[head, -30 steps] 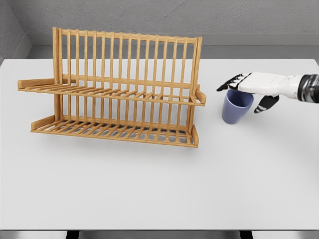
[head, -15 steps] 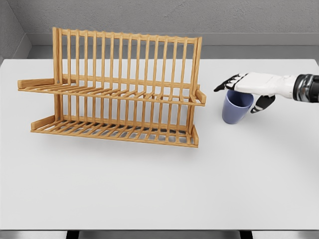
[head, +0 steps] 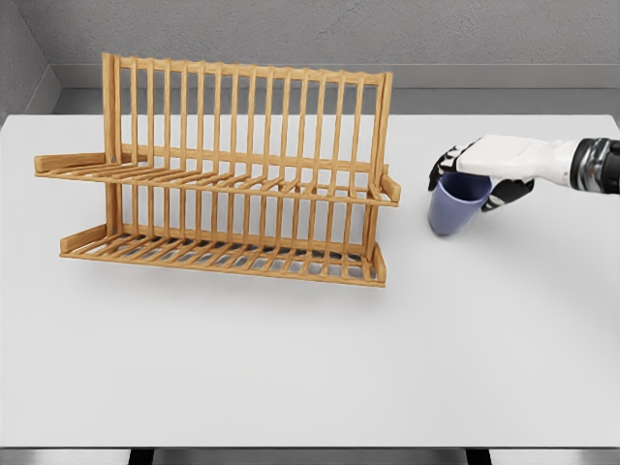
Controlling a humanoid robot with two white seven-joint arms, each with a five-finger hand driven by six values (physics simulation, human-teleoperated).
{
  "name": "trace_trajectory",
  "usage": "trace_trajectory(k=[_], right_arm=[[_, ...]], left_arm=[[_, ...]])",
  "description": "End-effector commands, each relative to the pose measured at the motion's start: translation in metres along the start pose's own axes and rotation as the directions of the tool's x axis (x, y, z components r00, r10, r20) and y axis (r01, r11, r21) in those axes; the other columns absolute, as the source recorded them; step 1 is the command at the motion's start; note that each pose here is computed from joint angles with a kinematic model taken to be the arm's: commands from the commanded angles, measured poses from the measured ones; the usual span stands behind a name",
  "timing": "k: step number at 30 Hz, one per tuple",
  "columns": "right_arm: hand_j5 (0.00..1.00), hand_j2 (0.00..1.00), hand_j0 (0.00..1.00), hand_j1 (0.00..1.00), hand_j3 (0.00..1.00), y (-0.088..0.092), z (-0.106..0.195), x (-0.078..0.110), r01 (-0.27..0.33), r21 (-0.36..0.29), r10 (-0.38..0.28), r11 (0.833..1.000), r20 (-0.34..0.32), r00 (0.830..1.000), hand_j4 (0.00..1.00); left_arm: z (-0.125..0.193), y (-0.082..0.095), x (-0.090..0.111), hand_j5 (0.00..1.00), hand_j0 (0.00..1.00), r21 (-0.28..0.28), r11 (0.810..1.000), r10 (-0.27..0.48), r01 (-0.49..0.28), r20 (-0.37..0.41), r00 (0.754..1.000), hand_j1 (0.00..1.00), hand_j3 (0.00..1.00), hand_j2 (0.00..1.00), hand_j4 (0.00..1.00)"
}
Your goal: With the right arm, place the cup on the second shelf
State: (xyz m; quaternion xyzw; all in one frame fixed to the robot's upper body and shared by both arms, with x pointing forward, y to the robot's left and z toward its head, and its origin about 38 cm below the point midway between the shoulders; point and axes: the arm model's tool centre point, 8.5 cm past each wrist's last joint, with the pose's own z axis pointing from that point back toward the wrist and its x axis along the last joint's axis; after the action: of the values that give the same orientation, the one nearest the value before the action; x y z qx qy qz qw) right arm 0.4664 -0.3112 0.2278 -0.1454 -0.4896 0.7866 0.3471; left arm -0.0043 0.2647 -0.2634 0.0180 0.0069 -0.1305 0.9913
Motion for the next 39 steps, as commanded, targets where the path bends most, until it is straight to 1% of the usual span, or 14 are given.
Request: trace_trajectory(k=[1, 6, 7, 8, 10, 13, 15, 16, 19, 23, 27, 32, 37, 39], right_arm=[[0.60, 0.60, 0.60, 0.60, 0.60, -0.002, 0.002, 0.000, 0.003, -0.009, -0.003, 1.000, -0.001, 1.000, 0.60], [0.59, 0.59, 0.59, 0.59, 0.59, -0.015, 0.007, -0.002, -0.017, -0.028, 0.017, 0.999, -0.008, 1.000, 0.59], [0.59, 0.59, 0.59, 0.59, 0.59, -0.022, 0.009, -0.003, -0.028, -0.038, 0.027, 0.999, -0.013, 1.000, 0.59], [0.55, 0.55, 0.55, 0.55, 0.55, -0.025, 0.011, -0.003, -0.034, -0.042, 0.034, 0.999, -0.013, 0.999, 0.55], [0.56, 0.56, 0.56, 0.56, 0.56, -0.033, 0.013, -0.003, -0.046, -0.052, 0.045, 0.998, -0.017, 0.999, 0.56], [0.57, 0.57, 0.57, 0.57, 0.57, -0.053, 0.018, -0.003, -0.078, -0.081, 0.076, 0.994, -0.026, 0.997, 0.57], [0.58, 0.58, 0.58, 0.58, 0.58, -0.074, 0.036, -0.007, -0.091, -0.157, 0.084, 0.983, -0.048, 0.995, 0.58], [0.58, 0.58, 0.58, 0.58, 0.58, -0.082, 0.040, -0.001, -0.112, -0.175, 0.106, 0.978, -0.043, 0.993, 0.58], [0.58, 0.58, 0.58, 0.58, 0.58, -0.085, 0.040, 0.005, -0.127, -0.183, 0.123, 0.975, -0.033, 0.992, 0.58], [0.58, 0.58, 0.58, 0.58, 0.58, -0.103, 0.057, 0.017, -0.178, -0.234, 0.174, 0.956, -0.037, 0.984, 0.58], [0.58, 0.58, 0.58, 0.58, 0.58, -0.121, 0.068, 0.038, -0.242, -0.278, 0.245, 0.929, -0.025, 0.969, 0.58], [0.58, 0.58, 0.58, 0.58, 0.58, -0.124, 0.065, 0.079, -0.318, -0.296, 0.347, 0.901, 0.048, 0.937, 0.58], [0.58, 0.58, 0.58, 0.58, 0.58, -0.125, 0.064, 0.088, -0.334, -0.303, 0.369, 0.892, 0.064, 0.927, 0.58], [0.58, 0.58, 0.58, 0.58, 0.58, -0.127, 0.064, 0.101, -0.356, -0.312, 0.398, 0.881, 0.083, 0.913, 0.58]], left_arm=[[0.000, 0.000, 0.000, 1.00, 1.00, 0.001, 1.000, 0.000, 0.000, 0.000, 1.000, 1.00, 1.00, 1.00, 1.00], [0.000, 0.000, 0.000, 1.00, 1.00, 0.001, 1.000, 0.000, 0.000, 0.000, 1.000, 1.00, 1.00, 1.00, 1.00], [0.000, 0.000, 0.000, 1.00, 1.00, 0.001, 1.000, 0.000, 0.000, 0.000, 1.000, 1.00, 1.00, 1.00, 1.00], [0.000, 0.000, 0.000, 1.00, 1.00, 0.001, 1.000, 0.000, 0.000, 0.000, 1.000, 1.00, 1.00, 1.00, 1.00], [0.000, 0.000, 0.000, 1.00, 1.00, -0.001, 1.000, 0.000, 0.000, 0.000, 1.000, 1.00, 1.00, 1.00, 1.00], [0.000, 0.000, 0.000, 1.00, 1.00, -0.001, 1.000, 0.000, 0.000, 0.000, 1.000, 1.00, 1.00, 1.00, 1.00], [0.000, 0.000, 0.000, 1.00, 1.00, 0.001, 1.000, 0.000, 0.000, 0.000, 1.000, 1.00, 1.00, 1.00, 1.00], [0.000, 0.000, 0.000, 1.00, 1.00, -0.001, 1.000, 0.000, 0.000, 0.000, 1.000, 1.00, 1.00, 1.00, 1.00], [0.000, 0.000, 0.000, 1.00, 1.00, -0.001, 1.000, 0.000, 0.000, 0.000, 1.000, 1.00, 1.00, 1.00, 1.00], [0.000, 0.000, 0.000, 1.00, 1.00, 0.001, 1.000, 0.000, 0.000, 0.000, 1.000, 1.00, 1.00, 1.00, 1.00], [0.000, 0.000, 0.000, 1.00, 1.00, -0.001, 1.000, 0.000, 0.000, 0.000, 1.000, 1.00, 1.00, 1.00, 1.00], [0.000, 0.000, 0.000, 1.00, 1.00, -0.001, 1.000, 0.000, 0.000, 0.000, 1.000, 1.00, 1.00, 1.00, 1.00], [0.000, 0.000, 0.000, 1.00, 1.00, 0.001, 1.000, 0.000, 0.000, 0.000, 1.000, 1.00, 1.00, 1.00, 1.00], [0.000, 0.000, 0.000, 1.00, 1.00, -0.001, 1.000, 0.000, 0.000, 0.000, 1.000, 1.00, 1.00, 1.00, 1.00]])
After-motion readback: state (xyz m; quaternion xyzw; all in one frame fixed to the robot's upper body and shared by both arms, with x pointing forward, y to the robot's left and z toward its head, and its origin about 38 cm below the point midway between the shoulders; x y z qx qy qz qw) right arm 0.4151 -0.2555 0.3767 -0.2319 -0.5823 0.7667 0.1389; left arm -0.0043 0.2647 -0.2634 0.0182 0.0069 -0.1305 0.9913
